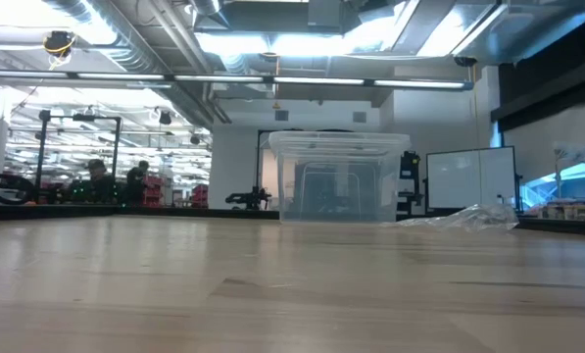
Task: Roll bandage
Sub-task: Roll the red bandage
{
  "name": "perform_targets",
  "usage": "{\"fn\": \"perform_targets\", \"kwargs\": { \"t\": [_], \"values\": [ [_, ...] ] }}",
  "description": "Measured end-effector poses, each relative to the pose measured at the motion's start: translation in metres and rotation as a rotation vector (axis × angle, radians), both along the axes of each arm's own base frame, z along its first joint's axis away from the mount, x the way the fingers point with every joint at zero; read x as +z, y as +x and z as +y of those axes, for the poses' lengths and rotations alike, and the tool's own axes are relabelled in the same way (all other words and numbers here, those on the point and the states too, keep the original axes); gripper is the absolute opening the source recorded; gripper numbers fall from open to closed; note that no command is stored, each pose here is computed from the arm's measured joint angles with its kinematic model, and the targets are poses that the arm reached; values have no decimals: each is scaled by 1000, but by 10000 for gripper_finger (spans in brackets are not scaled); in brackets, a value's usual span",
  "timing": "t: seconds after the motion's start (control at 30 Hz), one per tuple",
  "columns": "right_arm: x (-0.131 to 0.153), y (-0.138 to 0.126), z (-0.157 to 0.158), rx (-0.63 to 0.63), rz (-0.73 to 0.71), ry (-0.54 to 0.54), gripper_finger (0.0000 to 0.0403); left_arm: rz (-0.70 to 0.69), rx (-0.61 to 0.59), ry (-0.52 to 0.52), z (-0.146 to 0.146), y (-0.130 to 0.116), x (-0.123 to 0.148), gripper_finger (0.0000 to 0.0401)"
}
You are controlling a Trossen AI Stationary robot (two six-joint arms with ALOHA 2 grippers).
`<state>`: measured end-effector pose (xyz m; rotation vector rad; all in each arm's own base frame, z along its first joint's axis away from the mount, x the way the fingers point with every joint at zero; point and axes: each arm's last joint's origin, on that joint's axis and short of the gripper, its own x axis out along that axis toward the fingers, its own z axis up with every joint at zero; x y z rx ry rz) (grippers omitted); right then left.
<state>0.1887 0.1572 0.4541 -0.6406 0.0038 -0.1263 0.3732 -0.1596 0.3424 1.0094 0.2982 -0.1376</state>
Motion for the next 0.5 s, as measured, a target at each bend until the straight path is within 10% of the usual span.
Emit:
{"fn": "perform_targets", "kwargs": {
  "t": [0.27, 0.5],
  "values": [
    [-16, 25, -42, -149, 122, 57, 9, -151, -154, -4, -41, -18, 23, 17],
    [-38, 43, -64, -38, 225, 251, 9, -295, -202, 69, -54, -39, 63, 17]
  ]
}}
